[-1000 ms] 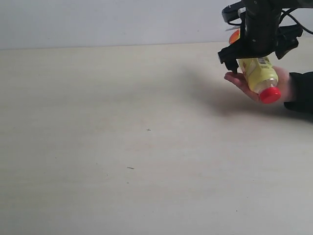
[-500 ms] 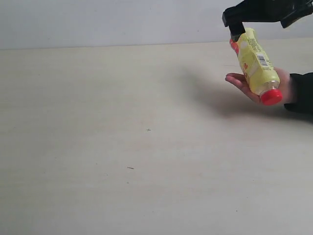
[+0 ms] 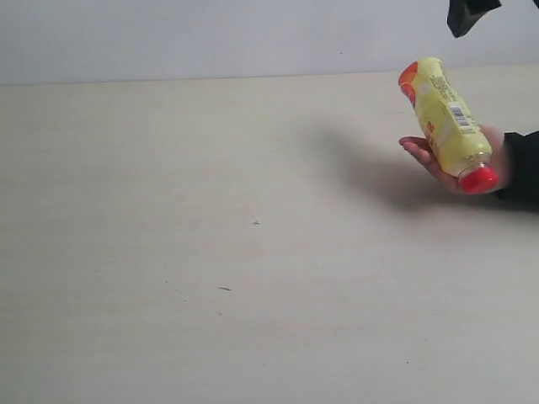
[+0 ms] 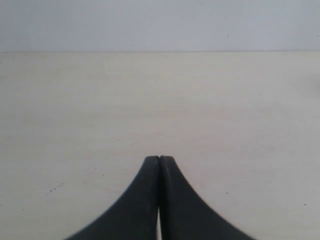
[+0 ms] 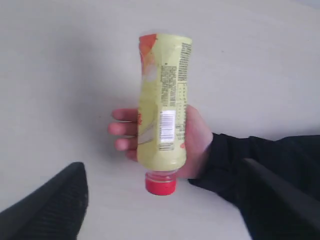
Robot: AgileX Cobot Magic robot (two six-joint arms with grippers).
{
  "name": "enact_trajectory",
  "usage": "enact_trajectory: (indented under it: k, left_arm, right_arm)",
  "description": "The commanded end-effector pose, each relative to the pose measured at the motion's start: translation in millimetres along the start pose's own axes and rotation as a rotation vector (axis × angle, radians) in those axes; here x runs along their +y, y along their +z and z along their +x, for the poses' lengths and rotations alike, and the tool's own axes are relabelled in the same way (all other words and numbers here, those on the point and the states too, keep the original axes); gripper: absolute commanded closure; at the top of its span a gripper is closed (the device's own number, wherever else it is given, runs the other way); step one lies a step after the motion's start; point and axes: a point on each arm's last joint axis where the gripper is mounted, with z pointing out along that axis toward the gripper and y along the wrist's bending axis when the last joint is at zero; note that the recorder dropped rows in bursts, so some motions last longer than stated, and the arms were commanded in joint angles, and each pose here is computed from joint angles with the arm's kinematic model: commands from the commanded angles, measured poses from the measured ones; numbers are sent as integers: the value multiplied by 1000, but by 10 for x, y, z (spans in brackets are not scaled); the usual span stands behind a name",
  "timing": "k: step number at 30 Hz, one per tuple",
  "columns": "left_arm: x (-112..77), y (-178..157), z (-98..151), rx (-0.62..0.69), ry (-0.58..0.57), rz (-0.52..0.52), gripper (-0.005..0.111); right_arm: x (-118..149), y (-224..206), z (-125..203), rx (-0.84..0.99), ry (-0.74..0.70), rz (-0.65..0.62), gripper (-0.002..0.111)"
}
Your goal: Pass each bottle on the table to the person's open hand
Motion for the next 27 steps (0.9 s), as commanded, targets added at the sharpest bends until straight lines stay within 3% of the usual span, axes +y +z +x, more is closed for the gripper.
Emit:
enact_trajectory:
  k: [1, 4, 5, 14, 27]
  left_arm:
    - [-4, -5, -9, -14, -3, 7, 107]
    - [-4, -5, -9, -14, -3, 7, 107]
    - [-4, -5, -9, -14, -3, 7, 107]
    - [-4, -5, -9, -14, -3, 7, 107]
    - [-3, -5, -9, -14, -1, 6, 107]
  right_arm:
    - [38, -317, 212, -32, 33, -106, 69]
    - [62, -484, 407, -71, 27, -155, 104]
    - [61, -536, 475, -90, 31, -162, 108]
    - [9, -1008, 1042, -247, 62, -172, 108]
    - [-79, -1571, 1428, -458, 83, -168, 108]
